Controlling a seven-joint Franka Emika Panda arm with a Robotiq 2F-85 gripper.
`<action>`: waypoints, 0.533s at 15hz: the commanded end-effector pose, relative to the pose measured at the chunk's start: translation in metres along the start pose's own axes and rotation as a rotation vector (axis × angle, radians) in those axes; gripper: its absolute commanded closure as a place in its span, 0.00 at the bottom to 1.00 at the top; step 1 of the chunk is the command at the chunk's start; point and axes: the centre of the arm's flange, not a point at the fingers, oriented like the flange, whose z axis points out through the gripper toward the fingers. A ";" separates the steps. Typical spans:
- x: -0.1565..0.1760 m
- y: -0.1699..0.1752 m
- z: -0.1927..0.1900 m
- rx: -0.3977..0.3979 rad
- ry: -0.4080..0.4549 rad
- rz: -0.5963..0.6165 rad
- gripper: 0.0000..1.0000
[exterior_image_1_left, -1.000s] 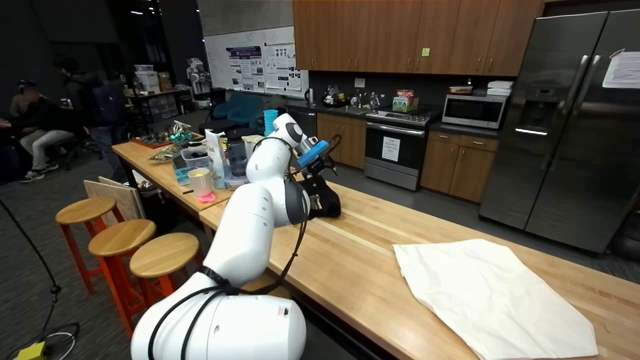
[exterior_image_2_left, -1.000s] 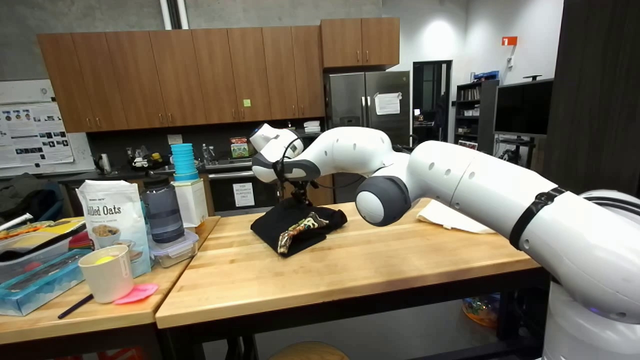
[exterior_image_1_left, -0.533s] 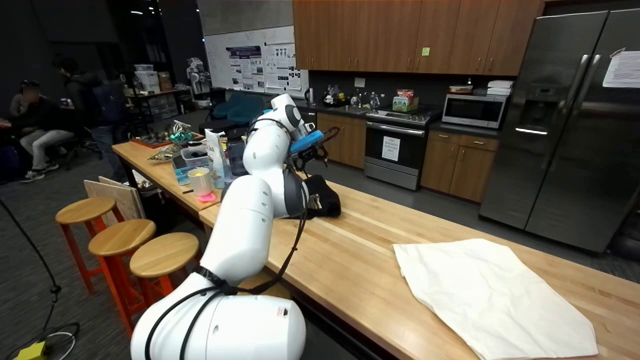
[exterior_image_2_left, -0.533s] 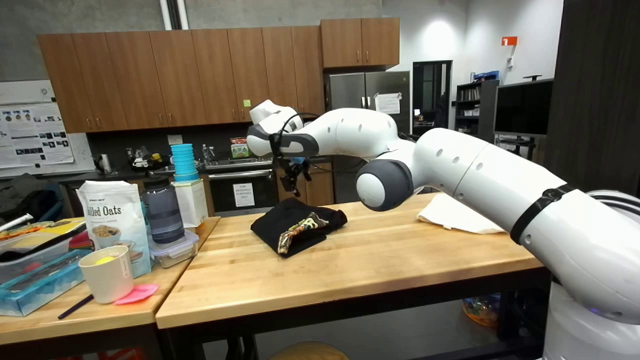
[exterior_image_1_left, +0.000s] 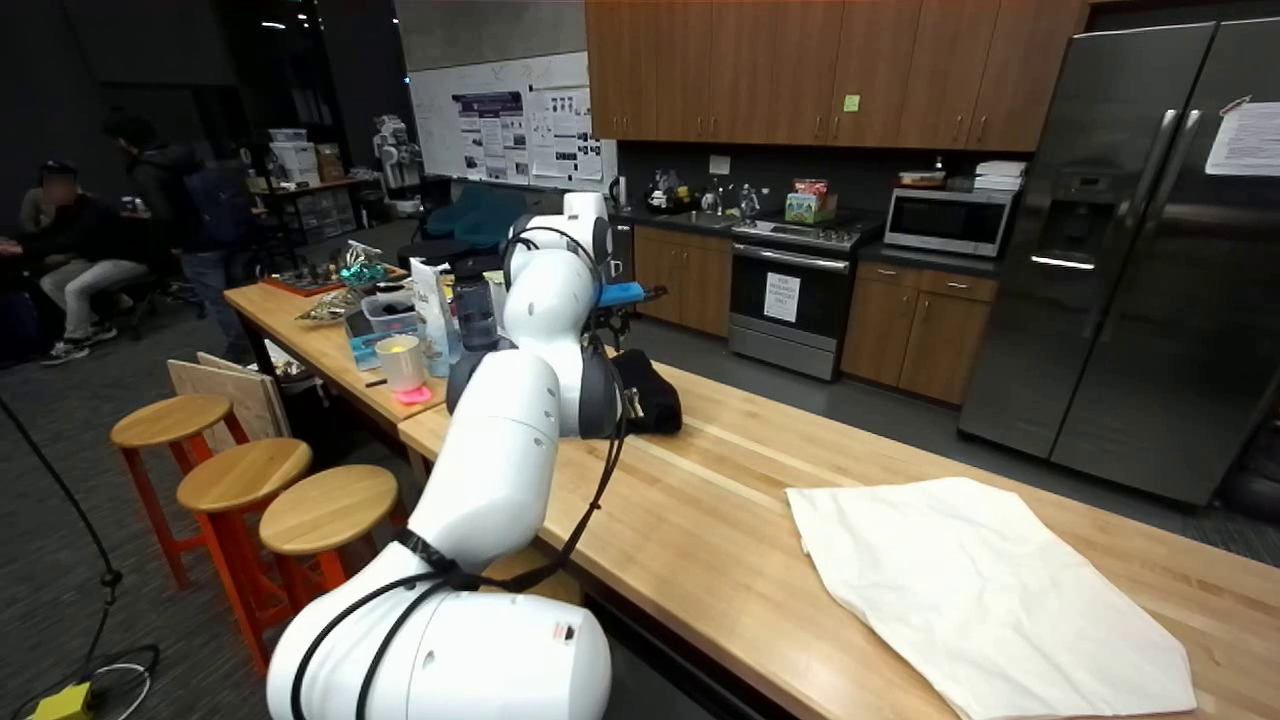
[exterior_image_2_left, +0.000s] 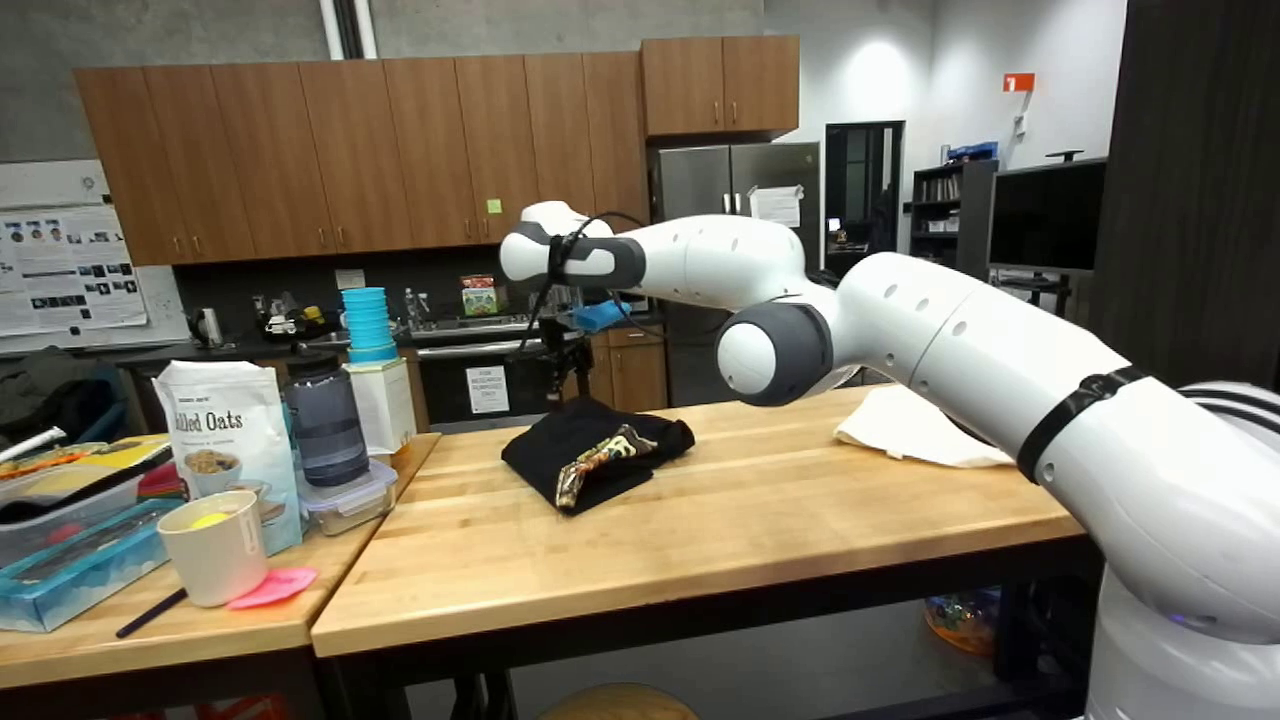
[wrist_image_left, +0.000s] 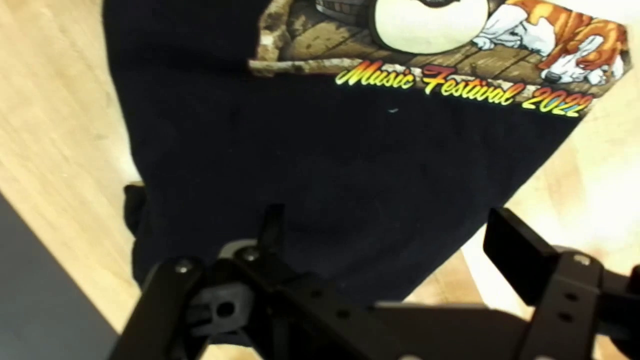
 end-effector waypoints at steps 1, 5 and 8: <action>-0.053 -0.012 0.023 0.182 0.029 -0.077 0.00; -0.064 -0.006 0.049 0.337 -0.050 -0.128 0.00; -0.077 0.000 0.074 0.359 -0.156 -0.137 0.00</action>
